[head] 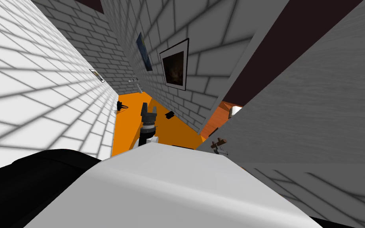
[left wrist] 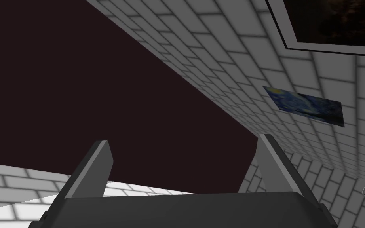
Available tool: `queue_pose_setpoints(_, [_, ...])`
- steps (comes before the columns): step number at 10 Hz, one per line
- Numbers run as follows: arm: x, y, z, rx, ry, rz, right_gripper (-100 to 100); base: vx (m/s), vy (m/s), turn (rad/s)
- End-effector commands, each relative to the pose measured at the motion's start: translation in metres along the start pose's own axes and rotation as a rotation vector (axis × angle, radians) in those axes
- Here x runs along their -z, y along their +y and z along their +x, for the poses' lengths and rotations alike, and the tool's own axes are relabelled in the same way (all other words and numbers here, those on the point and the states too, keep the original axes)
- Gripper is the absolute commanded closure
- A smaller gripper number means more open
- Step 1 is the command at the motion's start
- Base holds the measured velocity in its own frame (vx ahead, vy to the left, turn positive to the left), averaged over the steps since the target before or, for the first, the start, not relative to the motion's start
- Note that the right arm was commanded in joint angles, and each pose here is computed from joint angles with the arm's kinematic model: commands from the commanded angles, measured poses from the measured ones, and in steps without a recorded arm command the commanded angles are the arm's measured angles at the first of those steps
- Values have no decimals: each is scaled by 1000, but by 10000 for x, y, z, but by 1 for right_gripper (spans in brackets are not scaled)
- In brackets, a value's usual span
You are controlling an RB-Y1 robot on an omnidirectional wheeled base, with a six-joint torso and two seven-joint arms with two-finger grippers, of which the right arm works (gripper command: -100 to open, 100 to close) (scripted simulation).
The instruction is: Pull the door open
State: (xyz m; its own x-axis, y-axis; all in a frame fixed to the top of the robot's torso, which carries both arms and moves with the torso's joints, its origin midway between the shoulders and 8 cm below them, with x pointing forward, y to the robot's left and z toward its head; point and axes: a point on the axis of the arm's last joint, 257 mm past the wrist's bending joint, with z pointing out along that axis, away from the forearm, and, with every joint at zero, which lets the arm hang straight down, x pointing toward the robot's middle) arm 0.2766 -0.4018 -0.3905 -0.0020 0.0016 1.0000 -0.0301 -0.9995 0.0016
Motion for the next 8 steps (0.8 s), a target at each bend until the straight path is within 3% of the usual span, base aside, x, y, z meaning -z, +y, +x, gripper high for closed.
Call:
queue_pose_setpoints(1, [0, 0, 0, 0, 0, 0, 100, -112, -5, 19])
queue_pose_setpoints(5, [42, 3, -12, -1, -2, 32, 100, -217, -50, 154])
queue_pose_setpoints(8, [63, 9, -10, -1, -2, 55, 100, -291, -64, 175])
